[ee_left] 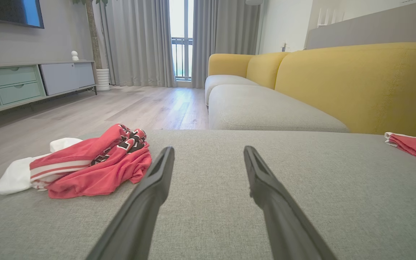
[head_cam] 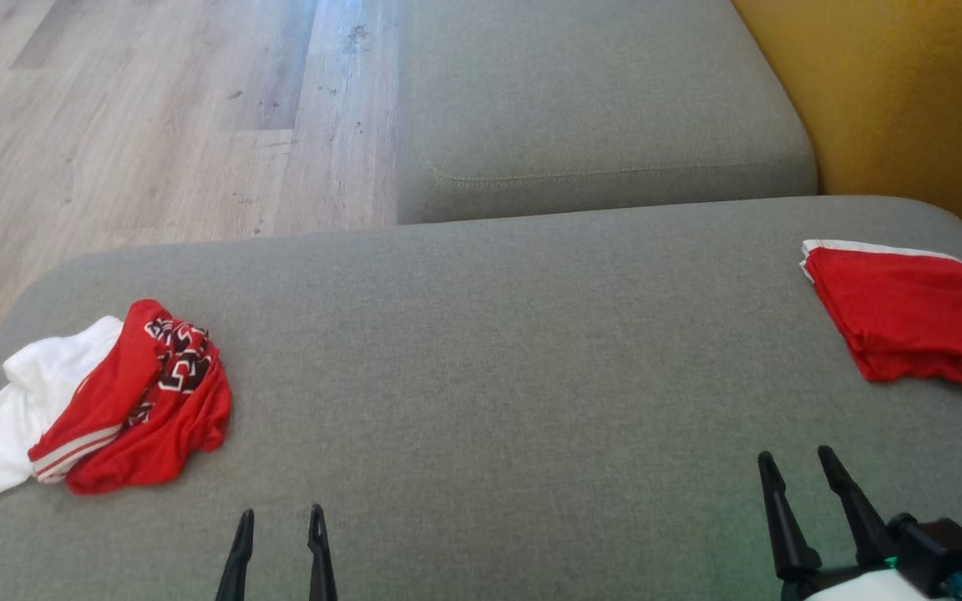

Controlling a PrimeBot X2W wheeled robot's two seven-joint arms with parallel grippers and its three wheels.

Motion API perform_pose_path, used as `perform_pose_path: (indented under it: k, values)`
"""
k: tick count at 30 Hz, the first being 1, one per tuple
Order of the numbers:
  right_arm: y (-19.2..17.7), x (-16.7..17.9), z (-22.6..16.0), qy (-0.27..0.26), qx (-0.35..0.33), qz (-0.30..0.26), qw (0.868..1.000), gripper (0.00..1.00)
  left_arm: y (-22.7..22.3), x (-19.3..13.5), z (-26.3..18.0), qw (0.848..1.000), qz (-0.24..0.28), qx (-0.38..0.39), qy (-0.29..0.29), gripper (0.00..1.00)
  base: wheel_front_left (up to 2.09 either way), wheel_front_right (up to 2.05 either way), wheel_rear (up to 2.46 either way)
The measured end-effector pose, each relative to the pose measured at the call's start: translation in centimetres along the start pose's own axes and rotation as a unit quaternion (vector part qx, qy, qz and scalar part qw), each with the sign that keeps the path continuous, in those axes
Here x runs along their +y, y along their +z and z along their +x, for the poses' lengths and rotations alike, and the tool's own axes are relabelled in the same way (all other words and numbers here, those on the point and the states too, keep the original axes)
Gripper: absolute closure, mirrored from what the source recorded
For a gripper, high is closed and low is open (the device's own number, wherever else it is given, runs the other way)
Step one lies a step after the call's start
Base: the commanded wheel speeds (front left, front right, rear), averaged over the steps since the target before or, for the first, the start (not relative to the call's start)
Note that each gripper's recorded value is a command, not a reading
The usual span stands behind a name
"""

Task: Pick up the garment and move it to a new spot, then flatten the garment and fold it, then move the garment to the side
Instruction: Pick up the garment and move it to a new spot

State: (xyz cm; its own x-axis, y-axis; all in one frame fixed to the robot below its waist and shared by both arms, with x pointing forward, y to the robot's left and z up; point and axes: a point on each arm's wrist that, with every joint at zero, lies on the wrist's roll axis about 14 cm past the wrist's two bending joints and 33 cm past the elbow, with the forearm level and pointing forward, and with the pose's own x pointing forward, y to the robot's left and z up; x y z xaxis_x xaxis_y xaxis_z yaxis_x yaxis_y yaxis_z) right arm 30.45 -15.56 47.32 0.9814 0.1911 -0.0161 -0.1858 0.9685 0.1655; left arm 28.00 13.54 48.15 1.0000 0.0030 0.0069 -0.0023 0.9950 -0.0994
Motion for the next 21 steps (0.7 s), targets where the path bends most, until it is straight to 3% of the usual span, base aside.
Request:
perform_pose_path:
  k: [21]
  values:
    - [-0.29,0.84,0.54,0.015,0.007,-0.001,1.0,0.0,-0.11,0.75,-0.3,1.0,0.006,0.001,0.013,0.0,0.0,0.0,0.0]
